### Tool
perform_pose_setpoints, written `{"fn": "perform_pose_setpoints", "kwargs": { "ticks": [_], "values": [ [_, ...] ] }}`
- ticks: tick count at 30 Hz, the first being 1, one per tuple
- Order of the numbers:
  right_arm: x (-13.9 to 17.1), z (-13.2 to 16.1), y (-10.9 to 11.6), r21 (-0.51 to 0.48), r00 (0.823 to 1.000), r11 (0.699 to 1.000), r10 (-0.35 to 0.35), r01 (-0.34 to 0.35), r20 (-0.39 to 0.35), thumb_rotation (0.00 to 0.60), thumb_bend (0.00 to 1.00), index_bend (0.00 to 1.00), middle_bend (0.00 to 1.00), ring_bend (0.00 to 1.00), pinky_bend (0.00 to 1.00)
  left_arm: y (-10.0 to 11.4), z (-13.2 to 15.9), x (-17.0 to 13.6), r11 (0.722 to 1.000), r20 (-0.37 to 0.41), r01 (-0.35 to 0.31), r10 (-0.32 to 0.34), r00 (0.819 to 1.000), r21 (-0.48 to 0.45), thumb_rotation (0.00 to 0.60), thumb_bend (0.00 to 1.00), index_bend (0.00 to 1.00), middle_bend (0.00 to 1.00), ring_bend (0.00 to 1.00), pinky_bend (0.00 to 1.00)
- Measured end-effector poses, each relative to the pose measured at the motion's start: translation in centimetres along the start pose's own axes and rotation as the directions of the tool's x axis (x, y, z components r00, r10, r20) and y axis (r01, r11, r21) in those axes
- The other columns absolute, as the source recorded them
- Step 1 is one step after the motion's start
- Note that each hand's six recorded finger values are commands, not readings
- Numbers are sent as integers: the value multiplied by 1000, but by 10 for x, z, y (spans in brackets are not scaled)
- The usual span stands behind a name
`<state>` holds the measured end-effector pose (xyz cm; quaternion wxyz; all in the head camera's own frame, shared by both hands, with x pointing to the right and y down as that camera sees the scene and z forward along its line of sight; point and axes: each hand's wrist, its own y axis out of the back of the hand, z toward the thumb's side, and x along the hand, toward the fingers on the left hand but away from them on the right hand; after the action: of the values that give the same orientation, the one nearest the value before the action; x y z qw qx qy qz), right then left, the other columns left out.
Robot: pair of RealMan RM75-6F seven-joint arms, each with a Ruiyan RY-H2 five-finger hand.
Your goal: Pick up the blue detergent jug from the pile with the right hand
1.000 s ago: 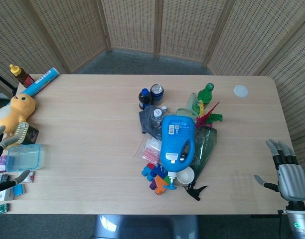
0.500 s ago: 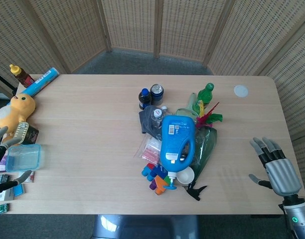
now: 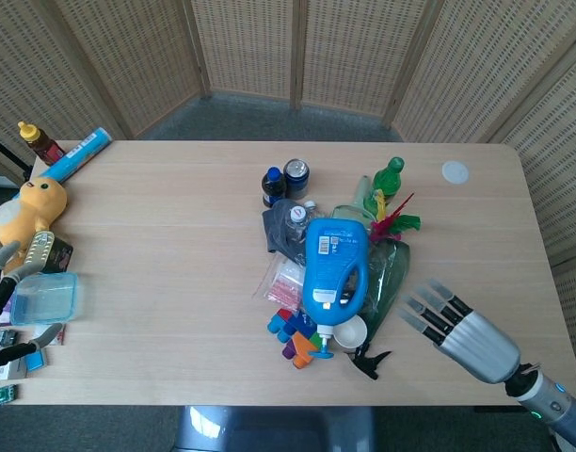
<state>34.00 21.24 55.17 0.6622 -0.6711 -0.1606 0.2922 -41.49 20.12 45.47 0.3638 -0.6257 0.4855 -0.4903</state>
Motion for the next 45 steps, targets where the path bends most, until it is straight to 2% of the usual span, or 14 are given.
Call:
{"fn": "perform_pose_setpoints", "kwargs": {
  "ticks": [8,18,27,33,38,45],
  "values": [
    [-22,22,-13,97,990,995,37,-24,-139,600,0,0,0,0,0,0,-2,0,1000,-8,0,0,1000,-4,600,0,243,0,0,0],
    [-48,64,-15,171,954,985,84,-35,-288,600,0,0,0,0,0,0,-2,1,1000,-9,13,-13,1000,-28,600,0,242,0,0,0],
    [-69,103,-16,188,926,981,109,-43,-360,600,0,0,0,0,0,-1,-2,0,999,-10,23,-23,1000,-33,600,0,243,0,0,0],
    [-89,114,-21,203,910,978,122,-42,-397,600,0,0,0,0,0,-2,-1,-1,999,-6,27,-27,1000,-36,600,0,243,0,0,0],
    [-111,111,-24,199,915,979,121,-46,-386,600,0,0,0,0,0,-4,-1,-1,999,-9,34,-35,999,-34,600,0,243,0,0,0],
    [-127,116,-30,235,903,971,140,-44,-406,600,0,0,0,0,0,-5,-2,0,999,-10,37,-38,999,-38,600,0,243,0,0,0]
  ]
}}
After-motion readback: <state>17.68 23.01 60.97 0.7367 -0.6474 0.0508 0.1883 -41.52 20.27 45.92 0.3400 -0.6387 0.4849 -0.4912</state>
